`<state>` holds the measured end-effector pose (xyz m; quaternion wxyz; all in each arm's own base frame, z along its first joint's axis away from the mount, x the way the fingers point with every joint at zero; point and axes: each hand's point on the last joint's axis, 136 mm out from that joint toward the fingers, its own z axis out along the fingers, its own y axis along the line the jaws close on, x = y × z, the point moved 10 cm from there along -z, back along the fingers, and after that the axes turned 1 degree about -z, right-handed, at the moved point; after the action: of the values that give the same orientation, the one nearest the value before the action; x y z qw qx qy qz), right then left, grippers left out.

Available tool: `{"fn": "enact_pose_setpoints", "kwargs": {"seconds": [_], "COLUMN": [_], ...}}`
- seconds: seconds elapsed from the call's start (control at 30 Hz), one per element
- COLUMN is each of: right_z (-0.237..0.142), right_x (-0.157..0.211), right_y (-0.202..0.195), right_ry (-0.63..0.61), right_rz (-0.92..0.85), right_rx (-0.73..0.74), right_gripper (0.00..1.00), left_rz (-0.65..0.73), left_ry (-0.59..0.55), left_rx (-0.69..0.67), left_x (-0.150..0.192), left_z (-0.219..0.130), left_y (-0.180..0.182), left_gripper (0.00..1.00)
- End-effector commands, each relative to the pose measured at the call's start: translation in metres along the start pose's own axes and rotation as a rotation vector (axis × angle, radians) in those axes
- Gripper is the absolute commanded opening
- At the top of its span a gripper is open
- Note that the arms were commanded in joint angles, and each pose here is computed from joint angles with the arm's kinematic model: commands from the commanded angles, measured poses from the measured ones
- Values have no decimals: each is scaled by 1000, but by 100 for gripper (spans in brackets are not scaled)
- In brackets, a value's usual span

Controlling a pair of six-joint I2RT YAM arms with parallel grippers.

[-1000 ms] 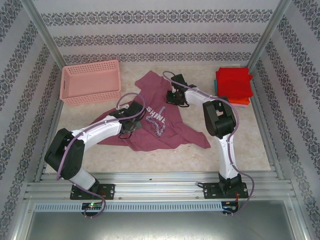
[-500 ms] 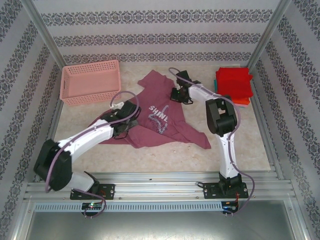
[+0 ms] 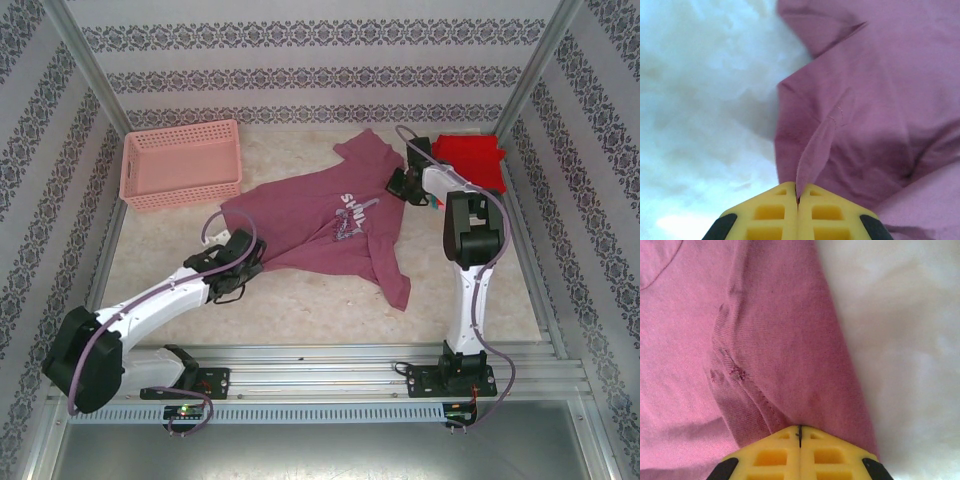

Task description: Fold and stack the t-shirts

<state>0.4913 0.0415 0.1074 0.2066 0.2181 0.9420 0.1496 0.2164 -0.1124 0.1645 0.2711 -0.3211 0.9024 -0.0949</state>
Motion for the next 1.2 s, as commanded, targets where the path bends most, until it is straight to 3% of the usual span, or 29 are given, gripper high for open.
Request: {"fn": "enact_pose_setpoints", "kwargs": {"seconds": [0.0,0.17,0.47,0.53,0.63,0.7,0.83,1.0,1.17], "right_z": [-3,-10,-7,-13,-38,-60,-98,-106,-89], "right_x": [8,4,-6,-7,-2,13,60,127,166], "right_y": [-5,-2,3,10,27,37,47,50,61], "right_ry": [-1,-44,-32,-39,-108,-172,-243,-149,-38], "right_rz": [8,-4,-34,-68,-169,-239,-402,-546,-657], "right_rx": [46,15,24,5,-20,-23,51,124,183], "right_gripper": [0,1,1,8,41,54,62,61,55], "left_rz": [-117,-227,-295,-282,-241,-221,-216,-216,-211], "left_ry": [-9,54,192,165,114,109,110,111,115], "left_rx": [-32,-40,-44,-49,-68,-81,-85,-88,-91], "left_x": [5,21,43,41,31,26,21,19,19], "left_z": [13,25,31,30,33,37,45,50,53], "left_y": [12,28,49,49,42,34,27,30,31], "left_gripper": [0,0,0,0,0,0,0,0,0]}}
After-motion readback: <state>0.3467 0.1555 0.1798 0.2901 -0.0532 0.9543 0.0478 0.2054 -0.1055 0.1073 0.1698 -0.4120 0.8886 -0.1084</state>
